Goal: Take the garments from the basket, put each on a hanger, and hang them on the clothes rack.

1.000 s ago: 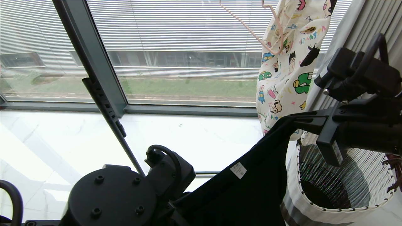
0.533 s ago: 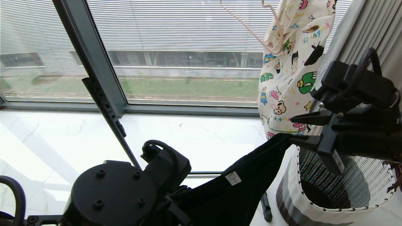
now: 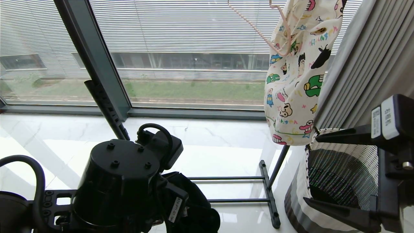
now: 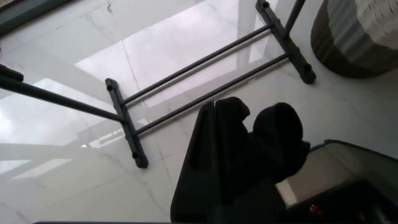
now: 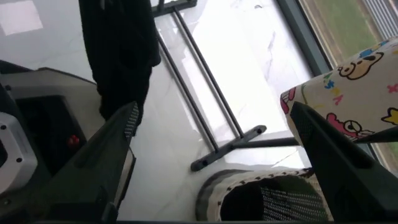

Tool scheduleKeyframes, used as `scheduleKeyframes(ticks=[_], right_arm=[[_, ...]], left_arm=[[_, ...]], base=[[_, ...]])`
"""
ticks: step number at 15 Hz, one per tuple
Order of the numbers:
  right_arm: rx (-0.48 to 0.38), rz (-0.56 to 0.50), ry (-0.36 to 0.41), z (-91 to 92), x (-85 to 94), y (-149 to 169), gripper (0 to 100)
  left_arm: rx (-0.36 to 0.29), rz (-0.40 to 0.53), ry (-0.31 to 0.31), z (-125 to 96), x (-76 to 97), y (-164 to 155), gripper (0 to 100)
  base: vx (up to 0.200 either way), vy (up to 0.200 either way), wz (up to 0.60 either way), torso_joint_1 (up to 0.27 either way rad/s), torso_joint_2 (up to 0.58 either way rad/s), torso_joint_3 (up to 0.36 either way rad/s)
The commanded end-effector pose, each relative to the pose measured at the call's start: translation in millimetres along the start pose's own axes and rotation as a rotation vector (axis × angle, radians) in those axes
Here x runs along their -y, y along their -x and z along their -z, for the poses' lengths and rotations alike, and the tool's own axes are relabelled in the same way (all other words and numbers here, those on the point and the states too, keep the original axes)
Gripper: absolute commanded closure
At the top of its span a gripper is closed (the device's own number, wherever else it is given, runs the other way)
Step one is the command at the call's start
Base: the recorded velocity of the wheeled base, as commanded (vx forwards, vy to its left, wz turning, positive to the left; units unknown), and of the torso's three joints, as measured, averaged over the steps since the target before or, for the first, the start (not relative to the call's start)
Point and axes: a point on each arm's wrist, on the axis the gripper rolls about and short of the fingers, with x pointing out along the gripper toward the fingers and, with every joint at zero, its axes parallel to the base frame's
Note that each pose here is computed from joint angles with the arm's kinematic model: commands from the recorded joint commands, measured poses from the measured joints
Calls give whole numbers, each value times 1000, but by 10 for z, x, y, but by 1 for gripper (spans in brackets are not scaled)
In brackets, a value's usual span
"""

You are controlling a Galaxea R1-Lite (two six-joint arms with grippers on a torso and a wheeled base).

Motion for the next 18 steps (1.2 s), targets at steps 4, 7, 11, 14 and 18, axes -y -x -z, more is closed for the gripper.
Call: scheduleKeyframes(ticks=[4,7,11,14,18], right_arm=[[-85,343,-224,313,438,491,0],[-154,505,-353,515,453,821,0],[-229,473,-369,739,198,999,0],[-224,476,-369,759,172,1022,0],[-240,534,-406,779,197,1023,0]], left_arm=[[32,-136,-26,117,-184,219,100],[64,-171,-47,223,-382,421,100],[62,-220,-13,221,-492,426,100],[62,-221,-17,217,-495,426,100],[64,-218,-17,222,-495,432,100]], base=[[0,0,0,0,0,0],[0,67,0,1,1,1],[0,200,0,2,1,2],[0,200,0,2,2,2],[0,100,0,2,1,0]])
